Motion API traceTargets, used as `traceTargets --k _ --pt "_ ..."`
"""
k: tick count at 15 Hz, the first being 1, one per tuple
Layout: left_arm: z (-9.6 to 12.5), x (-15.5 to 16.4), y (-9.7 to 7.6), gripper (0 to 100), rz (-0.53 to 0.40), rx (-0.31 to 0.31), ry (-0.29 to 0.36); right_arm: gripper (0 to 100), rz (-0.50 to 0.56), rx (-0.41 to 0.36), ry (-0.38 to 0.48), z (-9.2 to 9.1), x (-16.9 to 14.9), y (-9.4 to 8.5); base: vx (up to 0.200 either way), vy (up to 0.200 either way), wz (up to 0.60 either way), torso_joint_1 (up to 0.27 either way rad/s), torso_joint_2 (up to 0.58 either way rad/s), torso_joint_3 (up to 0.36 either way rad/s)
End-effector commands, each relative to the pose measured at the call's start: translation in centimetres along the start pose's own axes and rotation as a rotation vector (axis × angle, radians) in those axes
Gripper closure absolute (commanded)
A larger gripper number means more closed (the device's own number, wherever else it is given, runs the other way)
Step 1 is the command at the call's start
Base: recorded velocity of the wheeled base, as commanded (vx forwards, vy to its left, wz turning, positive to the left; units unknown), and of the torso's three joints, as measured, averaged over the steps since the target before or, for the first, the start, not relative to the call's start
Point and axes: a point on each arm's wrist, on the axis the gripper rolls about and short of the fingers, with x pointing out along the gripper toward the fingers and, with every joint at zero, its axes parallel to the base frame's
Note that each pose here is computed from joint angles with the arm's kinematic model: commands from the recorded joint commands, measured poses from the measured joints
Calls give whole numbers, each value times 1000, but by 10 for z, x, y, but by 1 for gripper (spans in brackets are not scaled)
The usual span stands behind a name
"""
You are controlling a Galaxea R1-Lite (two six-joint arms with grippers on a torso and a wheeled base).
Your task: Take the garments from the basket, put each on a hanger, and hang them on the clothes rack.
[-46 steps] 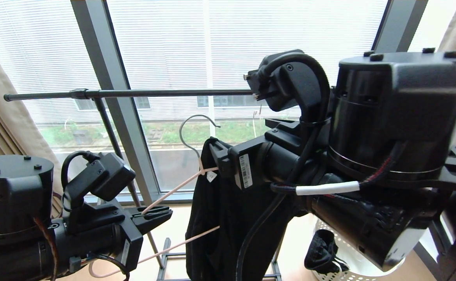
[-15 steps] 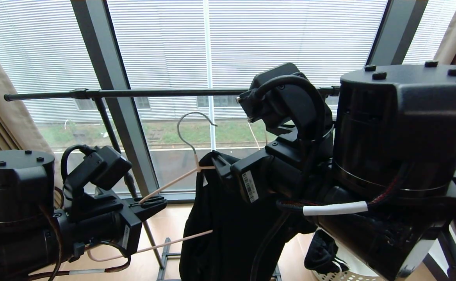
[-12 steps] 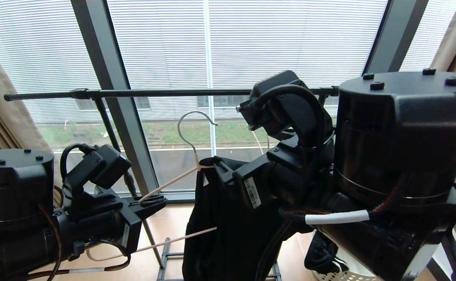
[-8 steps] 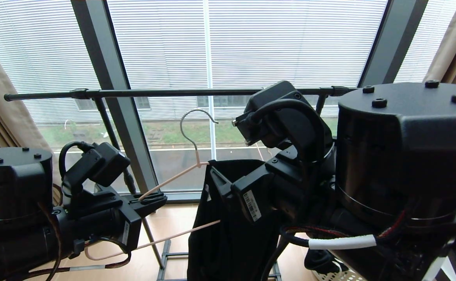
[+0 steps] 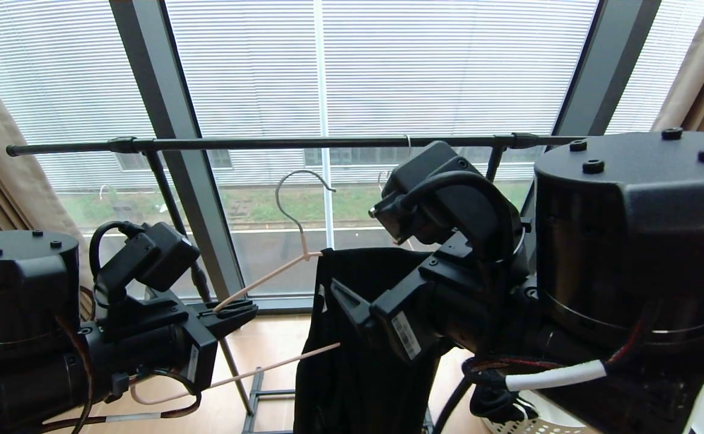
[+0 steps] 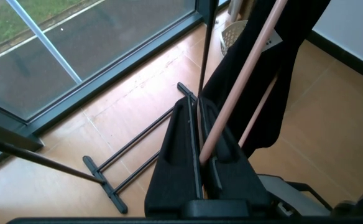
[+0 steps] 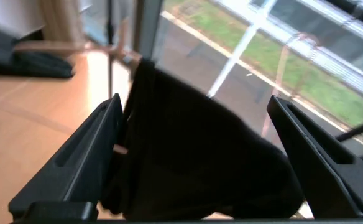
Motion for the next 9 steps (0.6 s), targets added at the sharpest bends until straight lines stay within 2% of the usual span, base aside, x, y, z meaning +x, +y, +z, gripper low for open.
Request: traceTargets --k 1,2,6,9 --pt "-2 -3 -1 100 -2 6 1 0 60 0 40 4 -19 -42 0 0 0 0 0 0" --pt "-4 -4 -2 100 -4 19 5 0 97 -32 70 1 -21 -56 0 0 0 0 0 0" --pt "-7 -7 -3 100 -10 48 6 0 196 -114 63 -7 -26 -102 0 0 0 0 0 0" --pt "-8 -10 -5 100 -16 59 4 0 382 -209 130 -14 -36 -124 0 0 0 0 0 0"
